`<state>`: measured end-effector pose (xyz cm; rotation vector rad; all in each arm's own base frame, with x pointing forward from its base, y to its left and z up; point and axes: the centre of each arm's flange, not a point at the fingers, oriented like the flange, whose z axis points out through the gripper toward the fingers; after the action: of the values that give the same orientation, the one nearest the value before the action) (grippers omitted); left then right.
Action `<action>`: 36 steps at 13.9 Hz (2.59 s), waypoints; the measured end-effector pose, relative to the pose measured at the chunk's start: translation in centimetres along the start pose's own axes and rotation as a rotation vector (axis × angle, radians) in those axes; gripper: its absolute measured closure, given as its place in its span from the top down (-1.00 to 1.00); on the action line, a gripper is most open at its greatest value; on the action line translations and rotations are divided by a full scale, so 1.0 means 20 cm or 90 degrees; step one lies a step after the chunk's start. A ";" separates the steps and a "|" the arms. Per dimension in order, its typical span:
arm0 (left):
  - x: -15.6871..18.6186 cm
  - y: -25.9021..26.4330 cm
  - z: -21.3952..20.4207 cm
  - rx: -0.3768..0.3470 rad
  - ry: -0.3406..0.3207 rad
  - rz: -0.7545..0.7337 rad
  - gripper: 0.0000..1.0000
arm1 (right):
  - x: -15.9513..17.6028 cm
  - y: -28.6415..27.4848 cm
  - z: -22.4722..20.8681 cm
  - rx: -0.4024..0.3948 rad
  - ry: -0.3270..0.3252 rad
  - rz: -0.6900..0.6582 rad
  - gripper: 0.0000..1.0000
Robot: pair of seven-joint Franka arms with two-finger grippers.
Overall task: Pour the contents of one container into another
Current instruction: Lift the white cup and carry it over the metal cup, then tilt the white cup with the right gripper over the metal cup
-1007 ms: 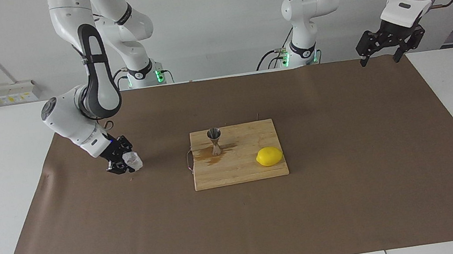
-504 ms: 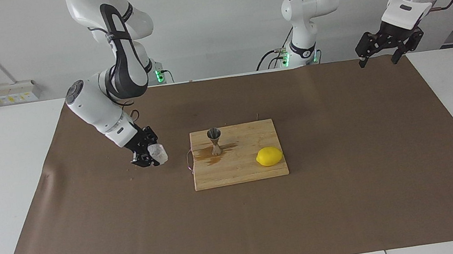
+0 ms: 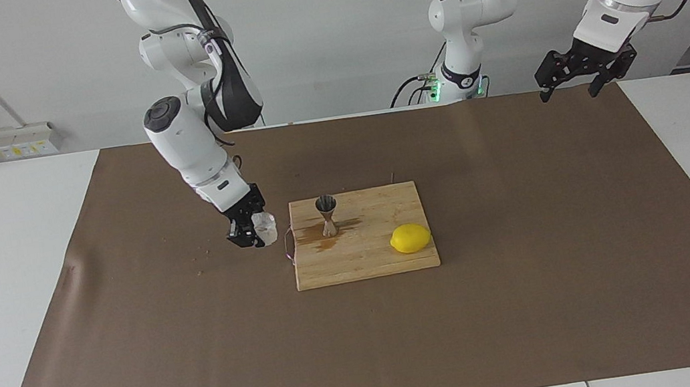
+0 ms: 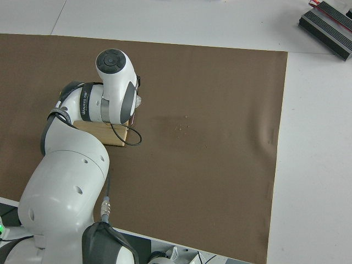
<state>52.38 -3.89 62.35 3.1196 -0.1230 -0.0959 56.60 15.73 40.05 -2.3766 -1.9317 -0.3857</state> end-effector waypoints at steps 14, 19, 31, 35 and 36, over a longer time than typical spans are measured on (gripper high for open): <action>0.00 -0.01 0.00 0.000 0.000 -0.003 1.00 | 0.59 -0.13 -0.02 -0.071 -0.224 -0.105 0.01; 0.00 -0.01 0.00 0.000 0.000 -0.003 1.00 | 0.73 -0.27 0.00 -0.092 -0.283 -0.175 0.01; 0.00 -0.01 0.00 0.000 0.000 -0.003 1.00 | 0.81 -0.35 0.05 -0.143 -0.362 -0.276 0.01; 0.00 -0.01 0.00 0.000 0.000 -0.003 1.00 | 0.81 -0.39 0.07 -0.142 -0.394 -0.299 0.01; 0.00 -0.01 0.00 0.000 0.000 -0.003 1.00 | 0.82 -0.40 0.08 -0.143 -0.400 -0.307 0.01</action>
<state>52.36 -3.67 62.38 3.1196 -0.1155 -0.0963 52.07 33.39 41.34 -2.3154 -2.8897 0.1773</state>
